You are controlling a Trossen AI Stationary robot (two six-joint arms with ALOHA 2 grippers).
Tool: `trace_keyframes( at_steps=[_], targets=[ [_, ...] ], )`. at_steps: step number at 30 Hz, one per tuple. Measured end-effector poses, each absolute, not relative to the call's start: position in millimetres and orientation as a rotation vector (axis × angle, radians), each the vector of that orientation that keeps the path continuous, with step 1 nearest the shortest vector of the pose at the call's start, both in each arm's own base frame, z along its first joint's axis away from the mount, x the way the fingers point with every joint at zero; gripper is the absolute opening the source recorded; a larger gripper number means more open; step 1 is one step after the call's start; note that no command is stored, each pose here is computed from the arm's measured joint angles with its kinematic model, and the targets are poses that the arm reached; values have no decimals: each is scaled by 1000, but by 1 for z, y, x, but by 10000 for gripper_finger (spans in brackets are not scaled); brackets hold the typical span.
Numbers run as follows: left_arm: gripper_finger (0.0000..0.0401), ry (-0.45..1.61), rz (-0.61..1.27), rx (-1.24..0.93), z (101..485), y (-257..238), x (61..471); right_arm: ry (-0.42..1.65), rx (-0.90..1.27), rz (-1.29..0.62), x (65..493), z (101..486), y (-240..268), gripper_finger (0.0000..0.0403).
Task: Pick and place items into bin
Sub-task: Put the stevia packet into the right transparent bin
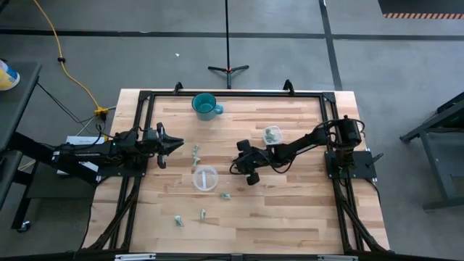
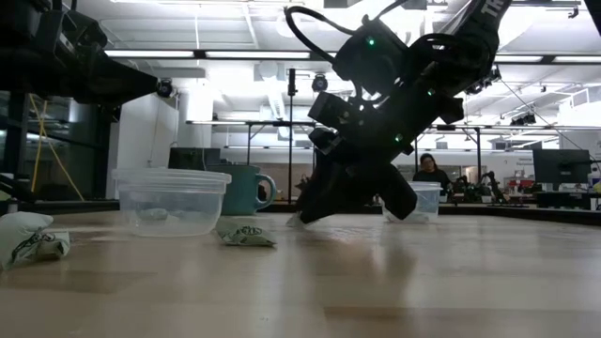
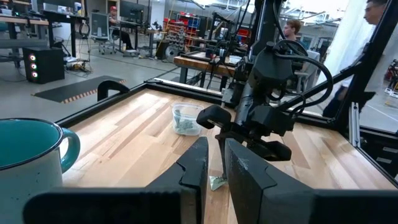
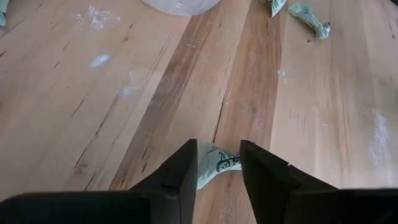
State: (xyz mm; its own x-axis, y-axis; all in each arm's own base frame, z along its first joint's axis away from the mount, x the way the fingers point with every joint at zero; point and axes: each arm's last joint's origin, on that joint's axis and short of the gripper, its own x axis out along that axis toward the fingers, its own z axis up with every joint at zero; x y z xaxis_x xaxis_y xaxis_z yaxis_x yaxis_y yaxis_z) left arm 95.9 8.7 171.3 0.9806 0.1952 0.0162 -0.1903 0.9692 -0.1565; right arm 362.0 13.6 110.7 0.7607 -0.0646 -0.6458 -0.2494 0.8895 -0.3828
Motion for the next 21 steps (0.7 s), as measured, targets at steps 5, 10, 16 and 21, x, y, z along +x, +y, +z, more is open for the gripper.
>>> trace_keyframes(
  at_steps=[5, 10, 16, 21],
  targets=[
    [92, -31, 194, -155, 171, 9, 96, 712, -453, 103, 362, 110, 14, 141],
    [92, -32, 195, -155, 171, 9, 96, 708, -407, 85, 362, 111, 14, 205],
    [92, -32, 194, -155, 171, 9, 96, 698, -326, 30, 365, 105, 13, 255],
    [92, -32, 195, -155, 171, 9, 96, 684, -337, 24, 369, 94, 13, 259]
  ],
)
